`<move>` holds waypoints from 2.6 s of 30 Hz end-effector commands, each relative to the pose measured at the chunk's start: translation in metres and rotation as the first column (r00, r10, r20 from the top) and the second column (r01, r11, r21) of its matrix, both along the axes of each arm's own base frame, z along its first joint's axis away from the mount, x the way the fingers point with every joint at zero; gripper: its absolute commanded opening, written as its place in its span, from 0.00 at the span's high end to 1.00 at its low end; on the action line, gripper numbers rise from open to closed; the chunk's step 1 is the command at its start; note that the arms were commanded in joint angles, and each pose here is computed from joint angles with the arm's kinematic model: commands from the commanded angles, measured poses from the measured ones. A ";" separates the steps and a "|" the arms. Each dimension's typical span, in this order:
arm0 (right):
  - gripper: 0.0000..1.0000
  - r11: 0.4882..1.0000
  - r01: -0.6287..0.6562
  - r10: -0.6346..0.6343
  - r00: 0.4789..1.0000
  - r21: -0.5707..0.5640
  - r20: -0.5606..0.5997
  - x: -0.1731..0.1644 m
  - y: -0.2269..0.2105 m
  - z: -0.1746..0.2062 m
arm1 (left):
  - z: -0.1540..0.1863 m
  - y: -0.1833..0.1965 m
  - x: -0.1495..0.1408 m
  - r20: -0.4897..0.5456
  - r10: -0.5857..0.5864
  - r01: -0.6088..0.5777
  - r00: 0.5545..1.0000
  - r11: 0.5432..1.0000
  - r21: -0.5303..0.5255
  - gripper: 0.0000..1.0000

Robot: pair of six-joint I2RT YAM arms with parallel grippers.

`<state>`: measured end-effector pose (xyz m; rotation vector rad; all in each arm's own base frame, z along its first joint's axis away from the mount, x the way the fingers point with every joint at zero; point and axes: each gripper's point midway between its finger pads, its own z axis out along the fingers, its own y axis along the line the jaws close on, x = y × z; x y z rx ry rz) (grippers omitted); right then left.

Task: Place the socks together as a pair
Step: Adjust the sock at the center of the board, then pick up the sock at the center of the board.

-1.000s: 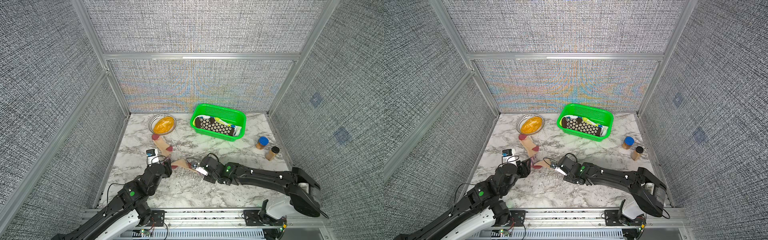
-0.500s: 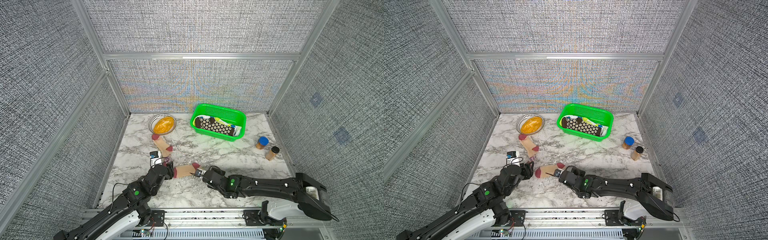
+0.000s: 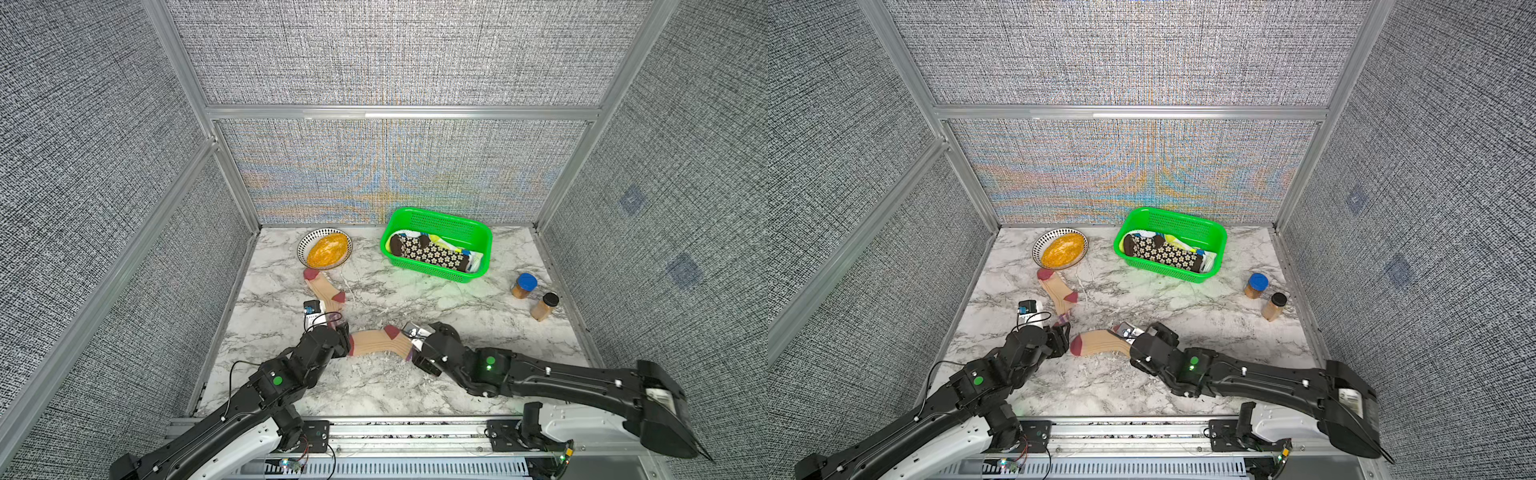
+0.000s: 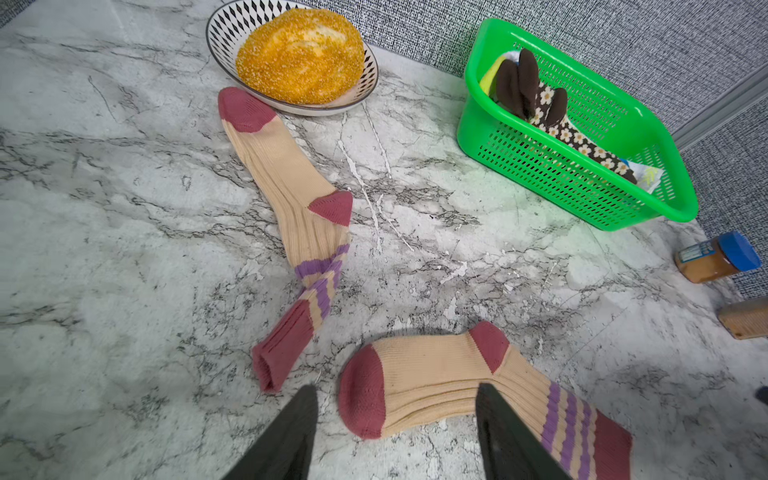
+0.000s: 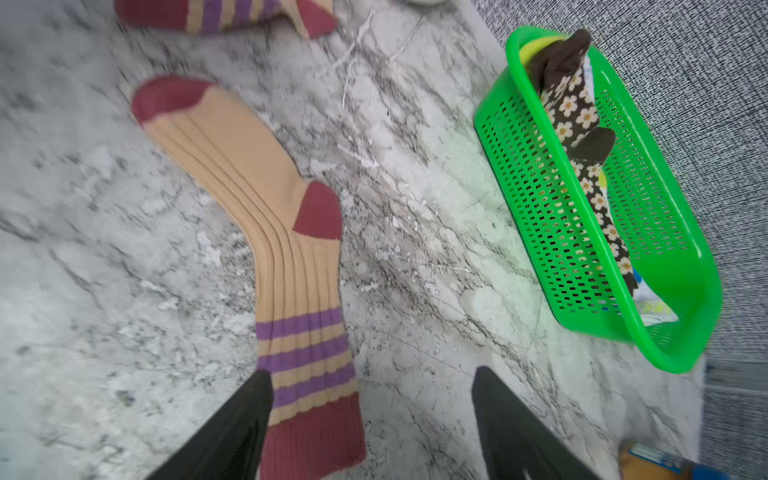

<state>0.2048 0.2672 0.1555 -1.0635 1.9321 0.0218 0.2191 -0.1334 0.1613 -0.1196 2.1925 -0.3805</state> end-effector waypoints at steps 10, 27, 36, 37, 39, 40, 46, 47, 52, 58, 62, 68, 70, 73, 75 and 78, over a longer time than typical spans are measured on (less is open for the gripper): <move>0.22 0.904 0.055 0.120 0.920 0.425 -0.373 0.002 0.020 -0.018 | -0.050 0.004 0.019 -0.331 0.012 0.026 0.944 0.994 0.110 0.35; 0.19 0.898 0.101 0.114 0.886 0.429 -0.449 0.011 0.012 -0.038 | -0.126 0.018 0.060 -0.478 0.084 0.028 0.874 0.975 0.221 0.41; 0.19 0.888 0.115 0.103 0.894 0.445 -0.436 0.013 0.004 -0.032 | -0.100 0.010 0.061 -0.472 0.005 0.089 0.882 0.980 0.176 0.96; 0.19 0.886 0.116 0.103 0.895 0.449 -0.433 0.014 0.004 -0.030 | -0.091 0.007 0.061 -0.457 -0.007 0.088 0.889 0.984 0.156 0.97; 0.19 0.884 0.117 0.098 0.900 0.452 -0.425 0.017 0.003 -0.028 | -0.071 -0.002 0.063 -0.411 -0.044 0.085 0.911 0.993 0.083 0.97; 0.19 0.883 0.120 0.095 0.901 0.453 -0.423 0.019 0.003 -0.027 | -0.059 -0.009 0.064 -0.387 -0.067 0.087 0.920 0.996 0.034 0.97; 0.19 0.873 0.171 0.041 0.907 0.456 -0.420 0.037 -0.006 -0.019 | 0.015 -0.059 0.075 -0.217 -0.226 0.163 0.950 0.948 -0.273 0.98; 0.19 0.869 0.188 0.026 0.906 0.457 -0.422 0.041 -0.010 -0.018 | 0.023 -0.067 0.075 -0.192 -0.239 0.171 0.952 0.934 -0.313 0.98; 0.19 0.822 0.291 -0.033 0.883 0.489 -0.468 0.062 -0.032 -0.011 | 0.047 -0.116 0.064 -0.091 -0.277 0.205 0.957 0.862 -0.463 0.98; 0.19 0.761 0.367 -0.034 0.846 0.534 -0.533 0.072 -0.053 -0.010 | 0.071 -0.155 0.061 0.031 -0.292 0.257 0.956 0.779 -0.572 0.98; 0.19 0.751 0.371 -0.037 0.850 0.547 -0.525 0.073 -0.062 -0.005 | 0.125 -0.138 0.069 0.127 -0.225 0.258 0.966 0.828 -0.498 0.98; 0.18 0.753 0.346 -0.025 0.865 0.560 -0.501 0.078 -0.064 0.008 | 0.188 -0.103 0.078 0.248 -0.132 0.225 0.960 0.888 -0.400 0.98; 0.18 0.758 0.337 -0.016 0.865 0.558 -0.501 0.079 -0.063 0.011 | 0.183 -0.101 0.076 0.237 -0.126 0.216 0.963 0.886 -0.410 0.98; 0.18 0.763 0.332 -0.012 0.865 0.555 -0.502 0.078 -0.062 0.010 | 0.136 -0.113 0.070 0.162 -0.169 0.225 0.972 0.861 -0.457 0.98; 0.19 0.765 0.333 -0.010 0.862 0.551 -0.507 0.077 -0.063 0.007 | 0.096 -0.125 0.064 0.122 -0.171 0.210 0.978 0.824 -0.526 0.98; 0.18 0.766 0.336 -0.008 0.857 0.548 -0.515 0.073 -0.063 0.002 | 0.051 -0.149 0.048 0.074 -0.208 0.215 0.975 0.812 -0.543 0.98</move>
